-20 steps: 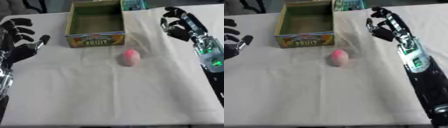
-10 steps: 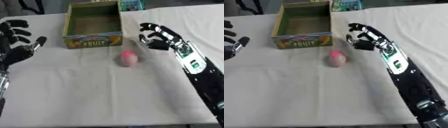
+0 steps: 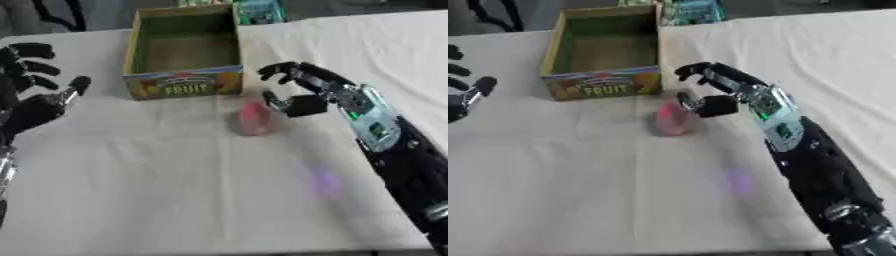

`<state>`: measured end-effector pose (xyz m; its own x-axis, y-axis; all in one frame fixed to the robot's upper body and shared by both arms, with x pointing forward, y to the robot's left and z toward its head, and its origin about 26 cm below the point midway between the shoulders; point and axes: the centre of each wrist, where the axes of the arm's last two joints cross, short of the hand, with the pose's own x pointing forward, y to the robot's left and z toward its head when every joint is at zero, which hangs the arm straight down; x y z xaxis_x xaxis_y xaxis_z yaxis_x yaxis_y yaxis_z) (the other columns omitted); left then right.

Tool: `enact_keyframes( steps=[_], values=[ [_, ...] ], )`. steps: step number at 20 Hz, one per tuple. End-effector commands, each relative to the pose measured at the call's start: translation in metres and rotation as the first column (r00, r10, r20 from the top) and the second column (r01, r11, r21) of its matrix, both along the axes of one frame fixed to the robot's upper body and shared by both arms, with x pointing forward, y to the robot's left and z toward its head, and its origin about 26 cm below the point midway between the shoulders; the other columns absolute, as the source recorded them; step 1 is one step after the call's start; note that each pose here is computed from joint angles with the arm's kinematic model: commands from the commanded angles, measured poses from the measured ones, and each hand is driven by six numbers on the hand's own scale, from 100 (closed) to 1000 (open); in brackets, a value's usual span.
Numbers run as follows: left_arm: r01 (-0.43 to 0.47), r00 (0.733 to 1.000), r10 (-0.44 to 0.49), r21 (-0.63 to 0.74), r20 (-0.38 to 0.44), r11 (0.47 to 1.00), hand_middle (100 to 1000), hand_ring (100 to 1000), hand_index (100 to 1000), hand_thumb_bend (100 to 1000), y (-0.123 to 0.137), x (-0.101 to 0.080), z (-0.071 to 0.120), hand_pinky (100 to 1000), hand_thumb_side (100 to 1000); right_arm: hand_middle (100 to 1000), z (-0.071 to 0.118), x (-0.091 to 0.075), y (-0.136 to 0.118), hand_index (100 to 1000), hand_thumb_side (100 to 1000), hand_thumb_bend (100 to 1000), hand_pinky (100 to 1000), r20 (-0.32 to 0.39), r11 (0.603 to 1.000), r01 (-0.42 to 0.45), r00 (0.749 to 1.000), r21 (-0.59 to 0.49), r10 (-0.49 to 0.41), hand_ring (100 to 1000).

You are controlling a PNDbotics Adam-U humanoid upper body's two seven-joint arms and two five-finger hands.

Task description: Pick up objects on the table and place them in the box.

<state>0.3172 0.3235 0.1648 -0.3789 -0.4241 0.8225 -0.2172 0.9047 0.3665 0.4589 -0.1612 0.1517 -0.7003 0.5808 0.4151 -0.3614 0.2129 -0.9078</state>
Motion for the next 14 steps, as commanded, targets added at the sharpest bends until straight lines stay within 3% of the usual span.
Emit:
enact_keyframes(
  steps=[1,4,9,12,13,14],
  values=[
    [0.007,1.000,-0.007,0.017,0.023,1.000,634,600,711,598,0.0004,0.0000,0.0082,511,100,817,0.0104,-0.0007,0.0057,934,520,100,874,0.042,0.996,-0.051,0.998,-0.070,0.054,971],
    [0.006,1.000,-0.007,0.017,0.023,1.000,634,600,711,598,0.0006,-0.0001,0.0081,511,100,817,0.0085,-0.0013,0.0086,925,505,100,881,0.048,0.983,-0.092,0.994,-0.162,0.101,967],
    [0.007,1.000,-0.008,0.016,0.024,1.000,634,600,711,597,0.0003,-0.0001,0.0082,511,100,810,0.0046,0.0000,0.0080,917,372,100,885,0.061,0.960,-0.109,0.990,-0.258,0.128,964],
    [0.005,1.000,-0.005,0.016,0.024,1.000,634,600,710,598,0.0006,-0.0002,0.0082,511,100,719,0.0045,0.0013,0.0055,843,219,100,875,0.068,0.959,-0.104,0.990,-0.265,0.126,943],
    [0.005,1.000,-0.005,0.015,0.024,1.000,634,600,710,598,0.0006,-0.0002,0.0082,511,100,620,0.0051,0.0016,0.0048,764,100,100,860,0.076,0.961,-0.099,0.990,-0.258,0.122,921],
    [0.005,1.000,-0.005,0.015,0.025,1.000,634,600,710,599,0.0006,-0.0002,0.0082,511,100,548,0.0060,0.0019,0.0039,682,100,100,845,0.090,0.966,-0.089,0.989,-0.241,0.113,899]
  ],
)
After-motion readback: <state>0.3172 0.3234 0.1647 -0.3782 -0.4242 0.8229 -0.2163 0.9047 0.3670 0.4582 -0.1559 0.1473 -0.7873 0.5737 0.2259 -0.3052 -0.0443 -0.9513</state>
